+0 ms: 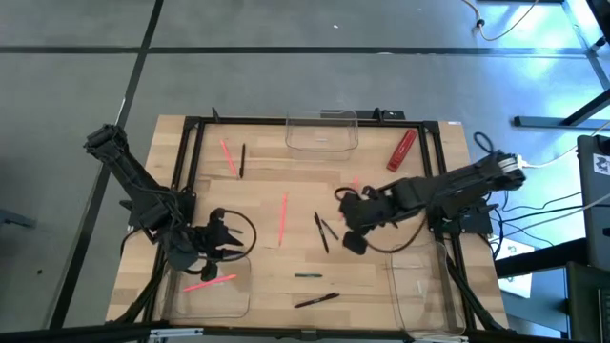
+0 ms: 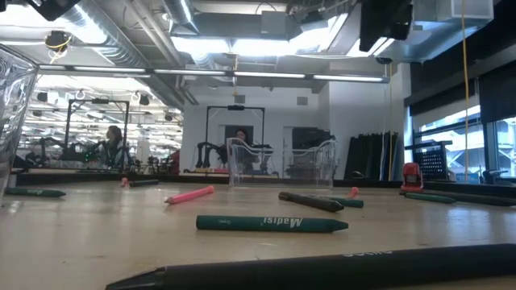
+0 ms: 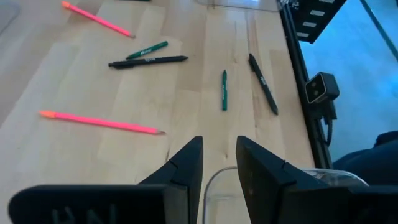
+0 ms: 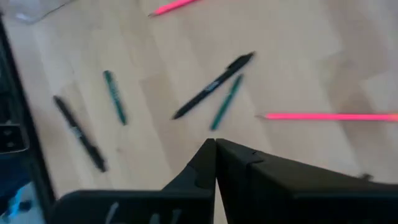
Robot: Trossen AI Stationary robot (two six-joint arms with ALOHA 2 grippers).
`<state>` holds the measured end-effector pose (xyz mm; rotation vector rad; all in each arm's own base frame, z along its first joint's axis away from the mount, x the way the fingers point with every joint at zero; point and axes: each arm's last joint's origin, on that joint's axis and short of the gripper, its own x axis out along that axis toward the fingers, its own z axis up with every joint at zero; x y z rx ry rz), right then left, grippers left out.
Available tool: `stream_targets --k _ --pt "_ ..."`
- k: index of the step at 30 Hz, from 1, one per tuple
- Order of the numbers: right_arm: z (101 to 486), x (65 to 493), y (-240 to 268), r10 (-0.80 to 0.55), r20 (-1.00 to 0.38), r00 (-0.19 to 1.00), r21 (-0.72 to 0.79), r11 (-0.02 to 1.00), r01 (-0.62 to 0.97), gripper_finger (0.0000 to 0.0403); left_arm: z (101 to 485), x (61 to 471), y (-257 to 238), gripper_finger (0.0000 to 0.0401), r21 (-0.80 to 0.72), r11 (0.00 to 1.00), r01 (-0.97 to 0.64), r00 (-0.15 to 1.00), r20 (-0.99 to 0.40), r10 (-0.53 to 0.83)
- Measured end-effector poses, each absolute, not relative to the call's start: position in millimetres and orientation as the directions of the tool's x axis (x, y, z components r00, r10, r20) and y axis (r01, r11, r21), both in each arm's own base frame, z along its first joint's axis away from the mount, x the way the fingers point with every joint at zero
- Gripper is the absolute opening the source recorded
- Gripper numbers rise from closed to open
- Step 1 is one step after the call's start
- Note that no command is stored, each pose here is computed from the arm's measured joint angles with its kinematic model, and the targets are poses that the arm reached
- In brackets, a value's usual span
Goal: Sort crayons/erasers/pens/pencils in bins
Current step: Put the green crayon into the bottom right transparent bin
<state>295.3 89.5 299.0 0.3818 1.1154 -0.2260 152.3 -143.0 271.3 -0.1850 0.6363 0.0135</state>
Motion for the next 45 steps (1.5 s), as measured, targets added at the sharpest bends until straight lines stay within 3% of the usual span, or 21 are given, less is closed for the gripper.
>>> stream_targets --k 7,14,20,23,30,36,45 --pt "292.3 333.2 100.9 0.025 -0.919 0.393 0.193 0.898 0.395 0.0008 271.3 152.2 -143.0 0.0089 -0.133 0.99 -0.045 0.805 -0.592 -0.043" --pt "271.7 358.3 96.5 -0.021 -0.97 0.243 0.122 0.821 0.558 0.0009 271.2 152.3 -143.0 0.0089 -0.093 0.995 -0.016 0.805 -0.592 -0.043" --pt "248.2 370.7 92.5 0.091 -0.985 0.147 0.159 0.809 0.566 0.0012 271.2 152.3 -143.0 0.0089 -0.091 0.996 -0.014 0.805 -0.592 -0.043" --pt "238.5 375.5 88.6 0.085 -0.989 0.122 0.139 0.819 0.557 0.0022 271.2 152.3 -143.0 0.0089 -0.091 0.996 -0.014 0.805 -0.592 -0.043" --pt "227.3 387.0 79.0 0.077 -0.986 0.145 0.142 0.844 0.517 0.0074 271.1 152.3 -143.1 0.0089 -0.091 0.996 -0.014 0.804 -0.593 -0.043" --pt "224.9 388.8 65.5 0.058 -0.988 0.144 0.132 0.801 0.584 0.0126 271.1 152.3 -143.1 0.0089 -0.091 0.996 -0.014 0.804 -0.593 -0.043" --pt "187.6 383.5 54.1 0.048 -0.989 0.137 0.123 0.781 0.613 0.013 271.1 152.3 -143.1 0.0089 -0.093 0.996 -0.015 0.804 -0.593 -0.043"
